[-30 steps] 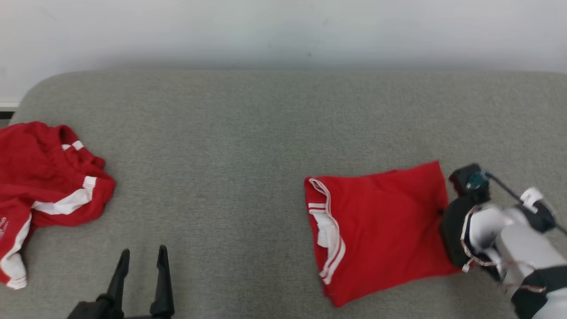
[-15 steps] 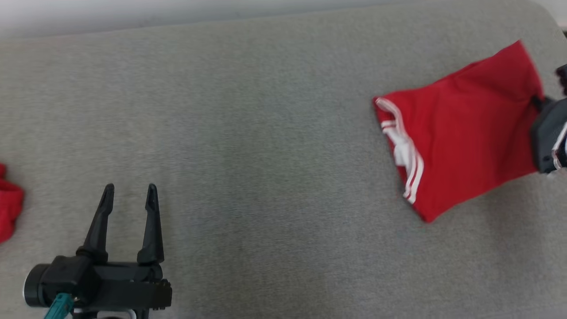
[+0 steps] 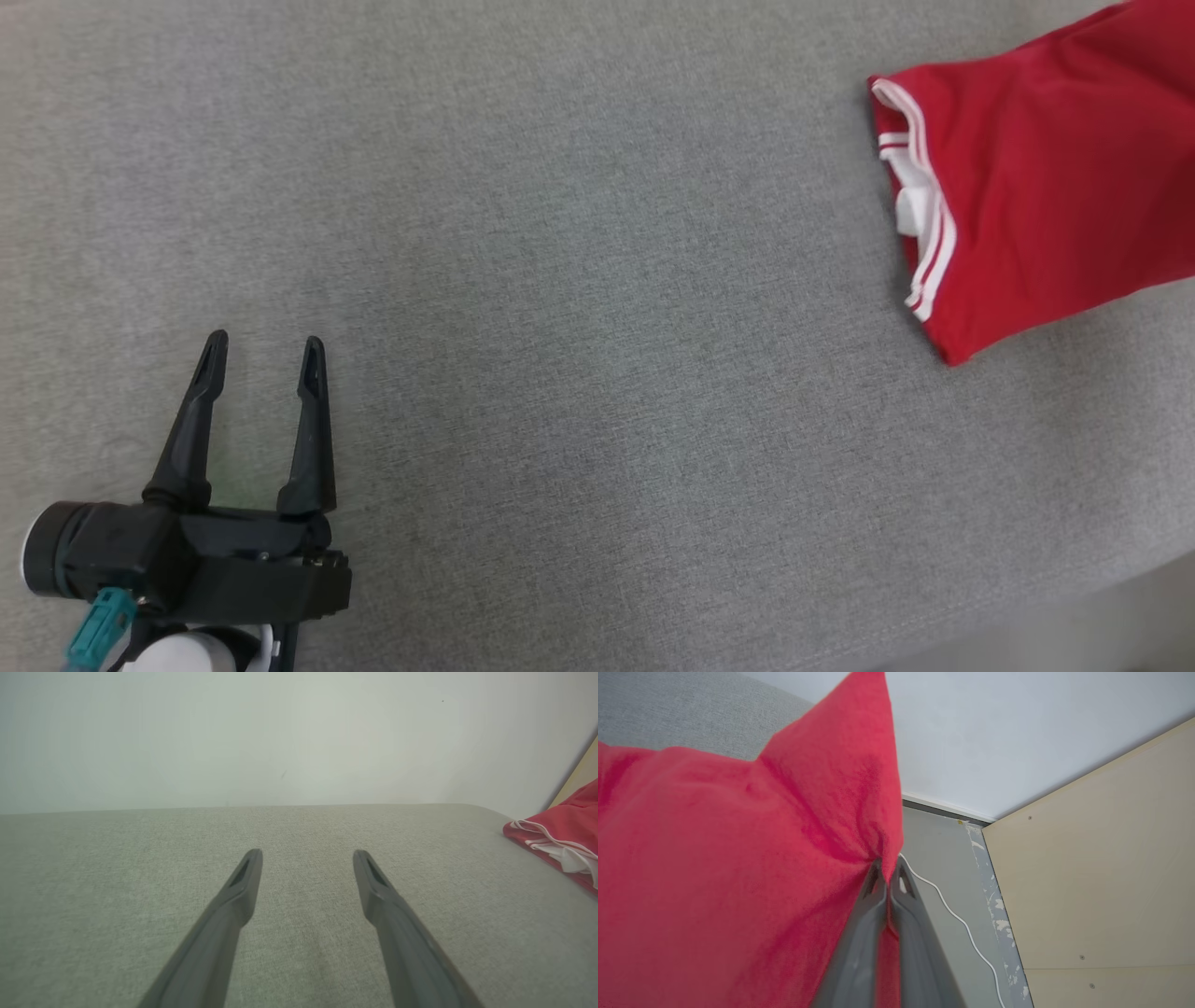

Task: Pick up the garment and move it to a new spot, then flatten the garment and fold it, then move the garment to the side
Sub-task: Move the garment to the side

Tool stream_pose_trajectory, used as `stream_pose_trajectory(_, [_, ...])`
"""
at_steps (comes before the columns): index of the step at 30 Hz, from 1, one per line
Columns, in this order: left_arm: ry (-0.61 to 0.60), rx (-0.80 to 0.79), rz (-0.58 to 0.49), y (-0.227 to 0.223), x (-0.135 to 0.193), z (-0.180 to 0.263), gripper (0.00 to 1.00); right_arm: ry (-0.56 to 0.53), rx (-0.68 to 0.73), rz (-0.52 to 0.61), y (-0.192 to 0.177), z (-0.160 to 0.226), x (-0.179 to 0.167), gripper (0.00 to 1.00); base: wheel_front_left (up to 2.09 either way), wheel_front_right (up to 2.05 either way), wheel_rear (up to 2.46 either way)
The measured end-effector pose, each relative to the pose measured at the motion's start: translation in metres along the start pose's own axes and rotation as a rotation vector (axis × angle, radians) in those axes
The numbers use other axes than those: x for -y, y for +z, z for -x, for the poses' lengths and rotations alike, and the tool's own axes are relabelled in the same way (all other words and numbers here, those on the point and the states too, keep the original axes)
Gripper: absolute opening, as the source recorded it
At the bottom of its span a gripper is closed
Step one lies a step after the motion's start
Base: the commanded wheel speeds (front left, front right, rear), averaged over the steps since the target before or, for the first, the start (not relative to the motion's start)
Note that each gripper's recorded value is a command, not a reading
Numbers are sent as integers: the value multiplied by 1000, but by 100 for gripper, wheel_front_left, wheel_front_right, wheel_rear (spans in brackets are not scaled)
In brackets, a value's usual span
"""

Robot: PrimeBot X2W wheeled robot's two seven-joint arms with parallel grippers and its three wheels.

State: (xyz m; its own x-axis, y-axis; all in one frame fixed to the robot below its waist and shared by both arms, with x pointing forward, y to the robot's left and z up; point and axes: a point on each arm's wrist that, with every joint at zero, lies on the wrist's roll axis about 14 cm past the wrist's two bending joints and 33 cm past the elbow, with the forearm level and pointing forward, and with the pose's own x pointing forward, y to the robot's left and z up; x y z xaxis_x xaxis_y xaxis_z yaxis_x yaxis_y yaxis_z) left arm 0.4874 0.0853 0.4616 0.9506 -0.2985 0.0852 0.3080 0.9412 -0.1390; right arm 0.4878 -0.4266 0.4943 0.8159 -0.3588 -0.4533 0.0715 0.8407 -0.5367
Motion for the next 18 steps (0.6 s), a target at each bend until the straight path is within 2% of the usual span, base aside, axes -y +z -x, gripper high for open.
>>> stream_pose_trajectory(6, [-7,-16,7,-9,0,-3,100,-40,35,69,2,-3,15,0,0,0,0])
stream_pose_trajectory(12, [10,-23,-1,-9,-7,1,100,-33,113,107,19,-6,8,0,0,0,0])
stream_pose_trajectory(13, [13,-23,-3,-9,-8,2,100,-32,114,111,19,-7,7,2,0,0,0])
stream_pose_trajectory(14, [15,-25,-4,-9,-9,2,100,-31,112,116,18,-8,7,42,0,0,0])
stream_pose_trajectory(15, [17,-26,-4,-9,-10,3,100,-30,115,115,18,-10,6,97,0,0,0])
stream_pose_trajectory(18, [25,-27,-7,-8,-12,5,100,-17,139,125,22,-11,-1,100,0,0,0])
